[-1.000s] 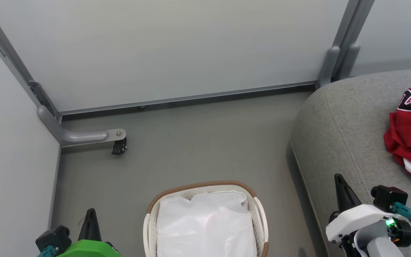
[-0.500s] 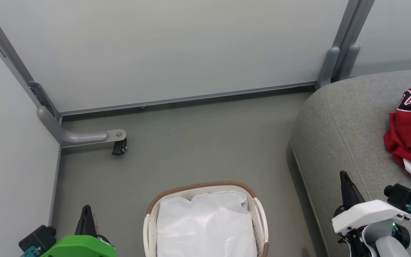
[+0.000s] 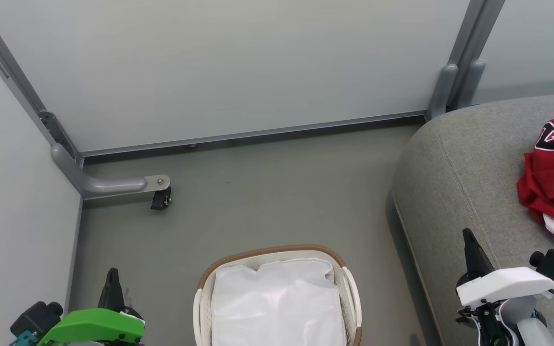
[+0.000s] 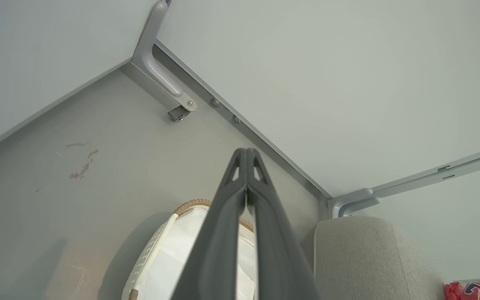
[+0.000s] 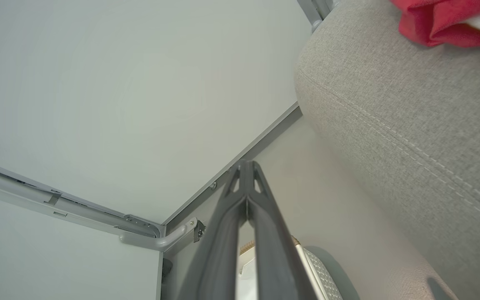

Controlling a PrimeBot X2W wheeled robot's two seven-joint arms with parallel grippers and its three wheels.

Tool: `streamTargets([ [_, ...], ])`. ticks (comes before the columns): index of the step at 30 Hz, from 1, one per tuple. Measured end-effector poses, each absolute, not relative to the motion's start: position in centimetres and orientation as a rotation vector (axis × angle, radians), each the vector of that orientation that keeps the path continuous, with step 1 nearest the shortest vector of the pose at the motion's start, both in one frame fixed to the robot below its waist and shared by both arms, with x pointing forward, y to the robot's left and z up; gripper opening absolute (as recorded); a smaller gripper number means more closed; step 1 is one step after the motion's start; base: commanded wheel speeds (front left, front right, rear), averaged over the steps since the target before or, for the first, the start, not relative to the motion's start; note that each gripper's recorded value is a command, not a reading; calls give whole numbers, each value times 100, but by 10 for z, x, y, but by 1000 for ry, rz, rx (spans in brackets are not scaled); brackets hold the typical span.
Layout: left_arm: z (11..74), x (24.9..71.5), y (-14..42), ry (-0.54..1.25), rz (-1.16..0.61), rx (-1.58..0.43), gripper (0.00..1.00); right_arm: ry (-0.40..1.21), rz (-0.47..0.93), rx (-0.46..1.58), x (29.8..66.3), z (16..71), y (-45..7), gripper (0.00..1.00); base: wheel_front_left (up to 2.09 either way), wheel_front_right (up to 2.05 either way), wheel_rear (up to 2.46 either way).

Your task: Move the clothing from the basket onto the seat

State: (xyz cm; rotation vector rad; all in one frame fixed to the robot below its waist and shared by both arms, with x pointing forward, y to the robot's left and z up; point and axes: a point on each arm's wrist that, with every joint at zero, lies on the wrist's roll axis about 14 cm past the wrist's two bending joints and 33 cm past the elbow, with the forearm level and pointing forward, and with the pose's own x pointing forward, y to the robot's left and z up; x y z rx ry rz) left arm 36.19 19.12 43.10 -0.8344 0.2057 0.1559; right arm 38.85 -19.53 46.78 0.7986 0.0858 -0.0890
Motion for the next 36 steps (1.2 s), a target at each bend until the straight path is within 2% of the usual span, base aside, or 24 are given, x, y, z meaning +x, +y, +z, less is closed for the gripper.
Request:
streamTargets([
  [36, 461, 376, 194, 127, 124, -1215, 0, 52, -77, 1191, 391, 484, -198, 0, 0, 0, 0],
])
